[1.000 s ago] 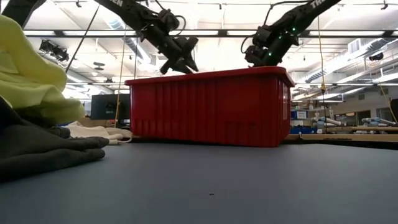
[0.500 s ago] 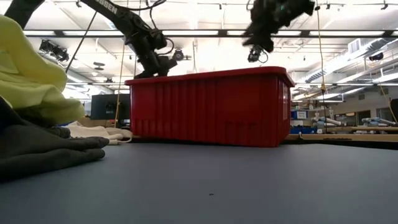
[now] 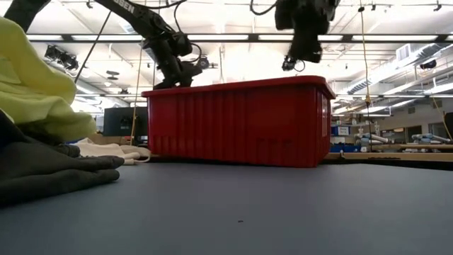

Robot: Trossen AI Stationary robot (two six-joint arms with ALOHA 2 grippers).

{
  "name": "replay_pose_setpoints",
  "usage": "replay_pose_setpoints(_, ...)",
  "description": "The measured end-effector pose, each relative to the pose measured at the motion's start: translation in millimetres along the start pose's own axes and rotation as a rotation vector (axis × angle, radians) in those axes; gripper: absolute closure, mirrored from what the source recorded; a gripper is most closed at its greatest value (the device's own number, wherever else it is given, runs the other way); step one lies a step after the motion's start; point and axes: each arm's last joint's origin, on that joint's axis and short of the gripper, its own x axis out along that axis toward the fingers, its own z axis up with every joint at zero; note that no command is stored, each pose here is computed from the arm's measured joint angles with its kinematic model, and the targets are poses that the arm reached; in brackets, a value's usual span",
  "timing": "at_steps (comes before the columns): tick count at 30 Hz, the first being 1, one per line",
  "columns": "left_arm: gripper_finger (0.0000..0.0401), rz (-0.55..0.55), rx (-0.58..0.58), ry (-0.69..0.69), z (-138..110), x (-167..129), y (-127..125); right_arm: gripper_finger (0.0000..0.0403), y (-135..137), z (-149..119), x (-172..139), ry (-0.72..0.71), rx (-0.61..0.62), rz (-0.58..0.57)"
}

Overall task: Fold laundry
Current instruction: Remove the white blouse from the bin

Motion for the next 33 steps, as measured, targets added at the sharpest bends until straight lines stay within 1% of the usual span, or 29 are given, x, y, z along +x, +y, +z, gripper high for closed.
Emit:
replay_pose_setpoints(3,0.0257,-0.073,0.021,0.004,-0.5,0.6,-9.6,0.0303,6.3,-7.1,7.8,0.049,0.082,-0.173)
replay_pose_setpoints(7,0.0257,-0.174,0.06,0.003,-0.9,1.3,-27.9,0.0313,-2.9,-12.0,5.0,0.012,0.239,-0.411)
replay_pose_setpoints(10,0.0258,-0.216,0.094,0.0,-1.7,1.2,-44.5,0.0316,-13.8,-13.5,-1.3,0.005,0.297,-0.484)
replay_pose_setpoints(12,0.0258,-0.24,0.11,0.004,-3.2,0.9,-56.8,0.0317,-25.0,-13.7,-6.0,0.014,0.332,-0.501)
replay_pose_setpoints(18,0.0258,-0.286,0.187,-0.002,-9.6,1.4,-96.0,0.0317,-67.0,-14.8,-24.1,0.02,0.351,-0.696)
replay_pose_setpoints(19,0.0258,-0.302,0.199,-0.005,-10.5,1.6,-101.7,0.0317,-74.6,-15.0,-27.9,0.019,0.364,-0.713)
replay_pose_setpoints(20,0.0258,-0.317,0.211,-0.011,-11.2,2.0,-107.2,0.0317,-80.6,-15.3,-31.1,0.017,0.379,-0.713)
replay_pose_setpoints(21,0.0258,-0.328,0.22,-0.018,-11.3,1.7,-110.9,0.0316,-85.4,-15.1,-33.5,0.013,0.389,-0.686)
replay_pose_setpoints(23,0.0258,-0.345,0.227,-0.03,-10.7,1.1,-114.1,0.0316,-91.0,-15.2,-37.5,0.002,0.407,-0.583)
replay_pose_setpoints(25,0.0258,-0.338,0.223,-0.027,-10.8,1.4,-112.7,0.0316,-88.6,-14.1,-42.6,-0.042,0.401,-0.474)
replay_pose_setpoints(27,0.0258,-0.308,0.208,-0.042,-7.8,2.0,-105.1,0.0316,-85.6,-11.3,-51.2,-0.127,0.381,-0.39)
replay_pose_setpoints(29,0.0258,-0.251,0.19,-0.062,-4.3,2.8,-95.5,0.0316,-84.7,-6.8,-61.1,-0.235,0.357,-0.344)
replay_pose_setpoints(31,0.0258,-0.196,0.178,-0.1,1.0,3.2,-84.7,0.0316,-84.3,-1.6,-70.6,-0.34,0.32,-0.326)
replay_pose_setpoints(33,0.0258,-0.17,0.195,-0.165,9.3,3.7,-71.9,0.0316,-85.3,3.6,-80.5,-0.445,0.286,-0.33)
